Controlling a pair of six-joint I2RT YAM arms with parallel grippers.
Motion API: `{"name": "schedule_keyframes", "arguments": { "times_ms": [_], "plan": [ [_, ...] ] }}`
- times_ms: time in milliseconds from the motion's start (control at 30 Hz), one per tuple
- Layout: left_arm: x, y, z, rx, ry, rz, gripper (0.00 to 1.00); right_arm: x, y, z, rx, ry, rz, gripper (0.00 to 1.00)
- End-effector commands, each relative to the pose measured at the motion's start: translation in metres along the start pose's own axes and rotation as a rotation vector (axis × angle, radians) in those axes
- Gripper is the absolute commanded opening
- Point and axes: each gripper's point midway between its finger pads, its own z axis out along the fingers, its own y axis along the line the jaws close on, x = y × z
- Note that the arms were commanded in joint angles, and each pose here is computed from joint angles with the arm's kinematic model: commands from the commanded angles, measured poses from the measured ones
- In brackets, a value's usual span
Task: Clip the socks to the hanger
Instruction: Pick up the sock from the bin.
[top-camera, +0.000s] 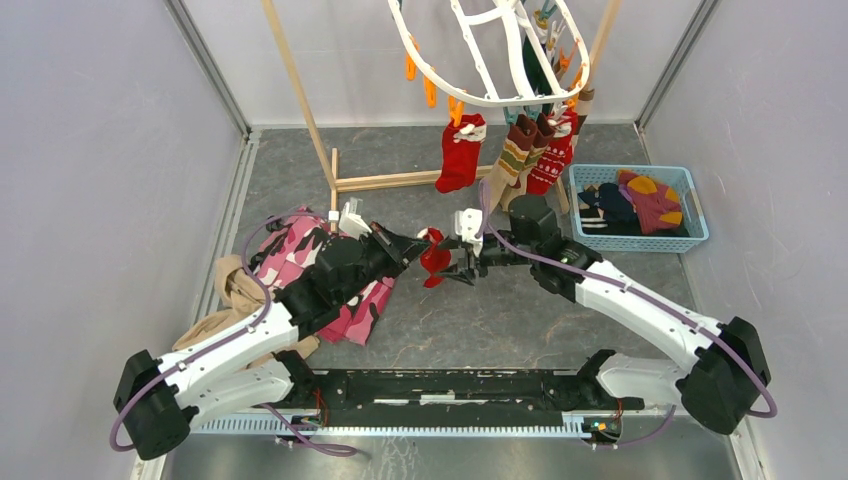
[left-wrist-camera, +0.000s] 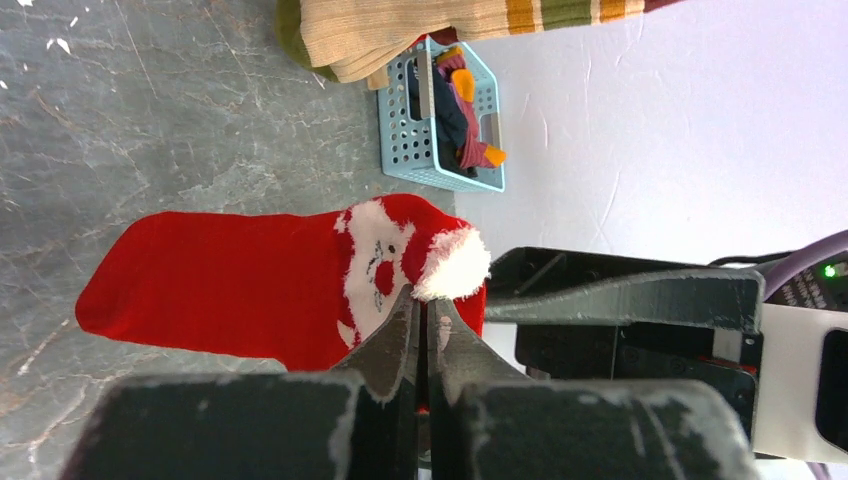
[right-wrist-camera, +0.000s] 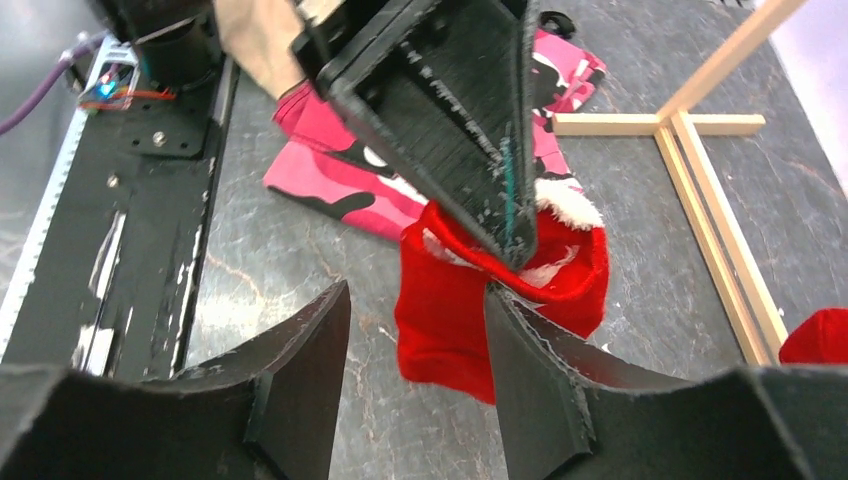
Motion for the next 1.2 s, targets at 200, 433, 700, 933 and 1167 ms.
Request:
{"name": "schedule_keyframes", "arguments": {
  "times_ms": [200, 433, 700, 933, 1167],
  "plan": [
    [-0.028, -0.034, 0.003, 0.075, -0.108, -0.219, 0.02, -0.007, -0.035, 0.008, 0.203, -0.049, 0.152, 0.68],
    [-0.028, -0.041, 0.012, 0.076, -0.103, -0.271, 0.02, -0.003, -0.04, 0.01, 0.25, -0.045, 0.198, 0.66],
    [-0.033, -0.041, 0.018, 0.067, -0.129, -0.303, 0.02, -0.002, -0.042, 0.012, 0.286, -0.036, 0.223, 0.64],
    [-0.041, -0.044, 0.014, 0.077, -0.166, -0.323, 0.02, 0.006, -0.049, 0.011, 0.336, -0.003, 0.222, 0.6],
    [-0.048, -0.05, 0.01, 0.098, -0.189, -0.353, 0.02, 0.011, -0.053, 0.011, 0.359, 0.013, 0.212, 0.59]
  ]
}}
